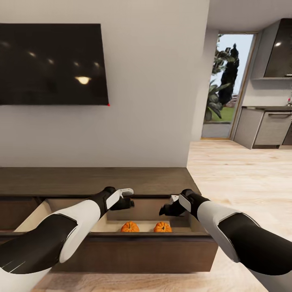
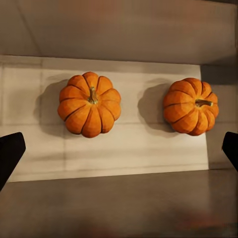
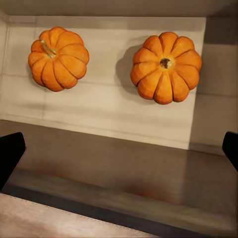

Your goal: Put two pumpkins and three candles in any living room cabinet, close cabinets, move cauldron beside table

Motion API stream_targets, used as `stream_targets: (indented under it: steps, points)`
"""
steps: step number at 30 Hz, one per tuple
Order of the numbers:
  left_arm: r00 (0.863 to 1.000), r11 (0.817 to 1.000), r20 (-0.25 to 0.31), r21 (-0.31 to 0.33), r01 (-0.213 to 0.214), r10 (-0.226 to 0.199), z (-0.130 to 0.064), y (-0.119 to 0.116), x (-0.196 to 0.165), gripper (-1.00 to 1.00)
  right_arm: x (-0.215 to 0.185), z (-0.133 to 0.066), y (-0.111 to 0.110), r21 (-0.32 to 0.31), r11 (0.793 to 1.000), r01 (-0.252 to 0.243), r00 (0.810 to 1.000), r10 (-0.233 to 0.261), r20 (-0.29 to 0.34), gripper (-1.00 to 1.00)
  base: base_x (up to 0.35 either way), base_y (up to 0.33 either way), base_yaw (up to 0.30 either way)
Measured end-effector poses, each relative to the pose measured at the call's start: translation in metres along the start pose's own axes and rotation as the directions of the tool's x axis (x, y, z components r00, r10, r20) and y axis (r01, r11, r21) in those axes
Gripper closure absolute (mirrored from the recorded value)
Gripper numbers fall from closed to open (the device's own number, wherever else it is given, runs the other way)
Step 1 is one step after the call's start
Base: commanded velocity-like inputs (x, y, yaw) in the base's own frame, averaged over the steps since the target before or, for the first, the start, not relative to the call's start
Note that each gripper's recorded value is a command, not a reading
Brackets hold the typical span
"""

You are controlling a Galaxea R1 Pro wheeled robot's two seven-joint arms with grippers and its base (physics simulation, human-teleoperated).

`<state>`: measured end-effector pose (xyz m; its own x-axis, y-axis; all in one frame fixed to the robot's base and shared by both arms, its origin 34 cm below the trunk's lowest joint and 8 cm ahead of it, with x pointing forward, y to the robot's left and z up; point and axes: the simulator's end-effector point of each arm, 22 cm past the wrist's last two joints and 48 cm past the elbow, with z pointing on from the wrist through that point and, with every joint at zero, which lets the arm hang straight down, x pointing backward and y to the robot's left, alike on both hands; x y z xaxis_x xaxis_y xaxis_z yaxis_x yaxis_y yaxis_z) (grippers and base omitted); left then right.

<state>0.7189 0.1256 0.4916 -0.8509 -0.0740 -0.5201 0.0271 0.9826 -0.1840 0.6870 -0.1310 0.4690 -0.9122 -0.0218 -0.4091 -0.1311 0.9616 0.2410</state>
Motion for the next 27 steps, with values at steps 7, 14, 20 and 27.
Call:
stream_targets:
  steps: [7, 14, 20, 27]
  points:
    - [1.000, 1.000, 0.028, 0.002, -0.005, 0.005, -0.016, -0.003, -0.010, -1.00, -0.008, -0.016, 0.004, 0.001, 1.000, 0.008, 1.000, -0.008, 0.028, -1.00, 0.000, 0.000, 0.000]
    - [0.998, 1.000, 0.054, 0.003, -0.009, 0.009, -0.031, -0.007, -0.019, -1.00, -0.015, -0.031, 0.008, 0.002, 1.000, 0.015, 0.998, -0.015, 0.053, -1.00, 0.000, 0.000, 0.019]
    - [0.998, 1.000, 0.068, 0.004, -0.012, 0.011, -0.041, -0.009, -0.025, -1.00, -0.020, -0.040, 0.011, 0.003, 1.000, 0.019, 0.998, -0.019, 0.066, -1.00, 0.000, 0.000, 0.082]
    - [0.998, 1.000, 0.059, 0.004, -0.010, 0.010, -0.046, -0.010, -0.034, -1.00, -0.029, -0.048, 0.013, 0.002, 1.000, 0.016, 0.998, -0.016, 0.058, -1.00, 0.000, 0.000, 0.112]
